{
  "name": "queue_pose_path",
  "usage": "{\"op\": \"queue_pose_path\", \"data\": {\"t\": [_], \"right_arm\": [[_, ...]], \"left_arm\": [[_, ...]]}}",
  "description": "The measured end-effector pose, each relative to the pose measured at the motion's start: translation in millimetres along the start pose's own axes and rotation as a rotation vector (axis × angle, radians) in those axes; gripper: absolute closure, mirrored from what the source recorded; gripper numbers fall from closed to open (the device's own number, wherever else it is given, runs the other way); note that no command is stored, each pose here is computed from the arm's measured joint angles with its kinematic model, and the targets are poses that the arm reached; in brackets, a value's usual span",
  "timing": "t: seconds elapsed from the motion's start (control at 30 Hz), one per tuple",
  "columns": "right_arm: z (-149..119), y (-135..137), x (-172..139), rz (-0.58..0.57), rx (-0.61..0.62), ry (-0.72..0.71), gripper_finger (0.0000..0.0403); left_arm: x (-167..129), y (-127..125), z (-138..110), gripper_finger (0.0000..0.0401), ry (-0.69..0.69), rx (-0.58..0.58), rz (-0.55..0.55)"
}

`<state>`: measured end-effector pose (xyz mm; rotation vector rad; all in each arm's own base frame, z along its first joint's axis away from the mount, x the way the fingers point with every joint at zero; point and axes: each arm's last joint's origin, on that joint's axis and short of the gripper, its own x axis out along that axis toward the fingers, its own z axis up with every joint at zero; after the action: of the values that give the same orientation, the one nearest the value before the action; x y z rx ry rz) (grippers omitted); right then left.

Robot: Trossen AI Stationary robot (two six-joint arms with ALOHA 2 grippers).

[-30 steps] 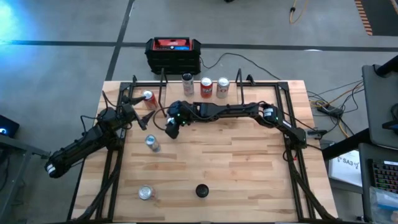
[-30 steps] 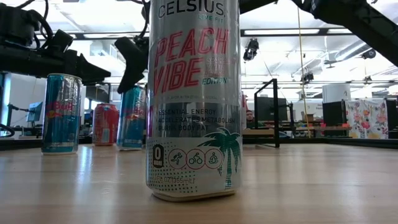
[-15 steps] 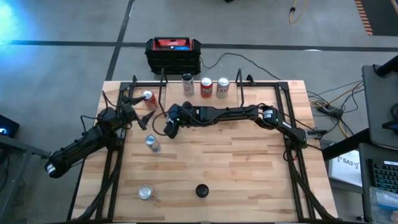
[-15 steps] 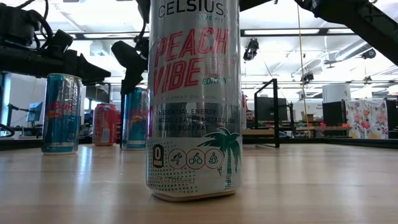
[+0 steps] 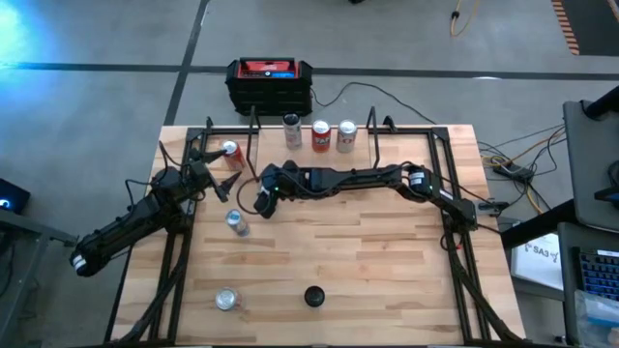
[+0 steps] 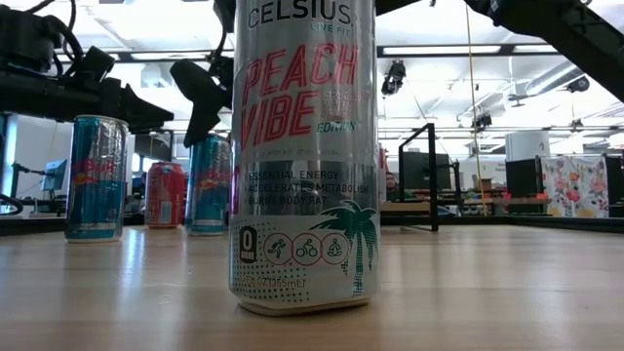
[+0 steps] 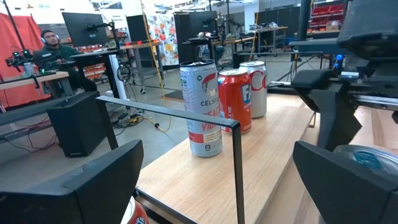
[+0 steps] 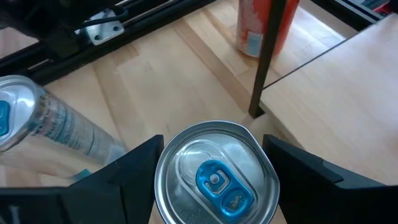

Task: Place canned beverage on shelf
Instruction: Put the top blue soda can on the shelf

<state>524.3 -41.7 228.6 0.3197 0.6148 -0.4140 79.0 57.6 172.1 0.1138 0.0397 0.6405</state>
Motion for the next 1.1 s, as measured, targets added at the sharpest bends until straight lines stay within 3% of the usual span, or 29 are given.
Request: {"op": "queue_pose_path", "data": {"t": [1.1], "right_arm": [[-1.4, 5.1, -1.9, 0.009, -0.004, -0.001, 0.0142]], "left_arm": [[0.0, 0.0, 0.0, 0.0003, 0.000, 0.000, 0.000]]}}
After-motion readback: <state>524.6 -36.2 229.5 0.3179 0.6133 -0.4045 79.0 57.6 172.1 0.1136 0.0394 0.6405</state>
